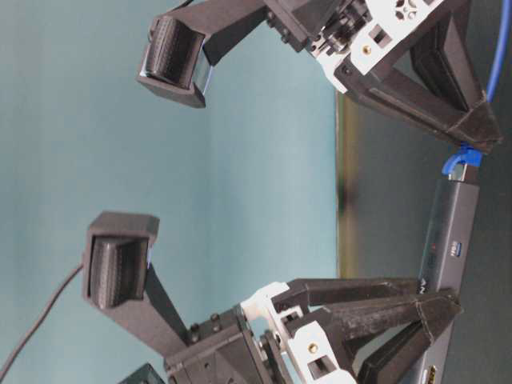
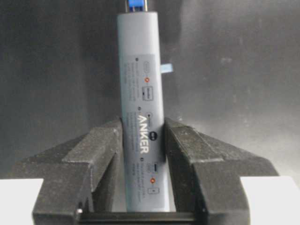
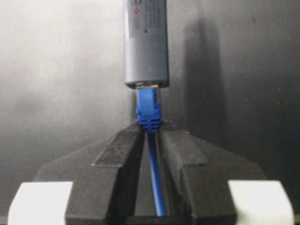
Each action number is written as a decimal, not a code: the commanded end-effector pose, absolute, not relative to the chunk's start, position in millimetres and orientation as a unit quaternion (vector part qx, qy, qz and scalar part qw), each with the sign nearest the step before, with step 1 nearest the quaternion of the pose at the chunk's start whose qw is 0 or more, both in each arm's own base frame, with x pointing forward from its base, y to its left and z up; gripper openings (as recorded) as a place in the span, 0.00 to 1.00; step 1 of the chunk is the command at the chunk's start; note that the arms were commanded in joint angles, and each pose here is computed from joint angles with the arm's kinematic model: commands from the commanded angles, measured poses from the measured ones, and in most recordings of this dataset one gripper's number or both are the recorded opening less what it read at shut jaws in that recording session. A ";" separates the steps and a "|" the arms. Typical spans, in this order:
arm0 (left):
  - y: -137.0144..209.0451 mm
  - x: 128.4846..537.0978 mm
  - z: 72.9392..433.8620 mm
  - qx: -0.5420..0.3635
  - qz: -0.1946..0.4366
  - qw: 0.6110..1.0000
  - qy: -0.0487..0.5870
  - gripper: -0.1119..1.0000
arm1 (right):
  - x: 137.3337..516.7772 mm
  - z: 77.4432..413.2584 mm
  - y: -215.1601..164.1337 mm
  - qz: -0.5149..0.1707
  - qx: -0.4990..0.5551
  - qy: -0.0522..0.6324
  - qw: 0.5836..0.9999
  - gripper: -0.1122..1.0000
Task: Insert the LAN cable into the hub.
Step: 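Press the plug further into the hub while holding the hub steady, then open the right gripper and withdraw it rightward from the cable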
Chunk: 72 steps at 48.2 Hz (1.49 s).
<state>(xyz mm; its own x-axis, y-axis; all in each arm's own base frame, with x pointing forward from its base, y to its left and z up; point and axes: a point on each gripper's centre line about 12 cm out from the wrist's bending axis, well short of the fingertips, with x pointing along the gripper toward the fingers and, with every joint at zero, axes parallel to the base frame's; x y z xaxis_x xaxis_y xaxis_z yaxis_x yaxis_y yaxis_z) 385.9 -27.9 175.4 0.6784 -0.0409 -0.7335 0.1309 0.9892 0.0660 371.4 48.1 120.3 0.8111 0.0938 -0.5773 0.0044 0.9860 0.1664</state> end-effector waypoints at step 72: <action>-32.0 384.9 170.3 0.026 -0.038 0.917 0.396 0.35 | 307.9 153.1 49.1 0.025 0.169 0.231 0.958 0.84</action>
<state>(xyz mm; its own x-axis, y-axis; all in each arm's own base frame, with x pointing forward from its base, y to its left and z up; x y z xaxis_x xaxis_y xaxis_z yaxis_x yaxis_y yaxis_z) 382.2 -31.2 163.8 0.6633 -0.0466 -0.7469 0.0875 0.9960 0.0156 306.6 47.9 146.5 0.8804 0.1218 -0.4583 0.0383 0.9450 0.3247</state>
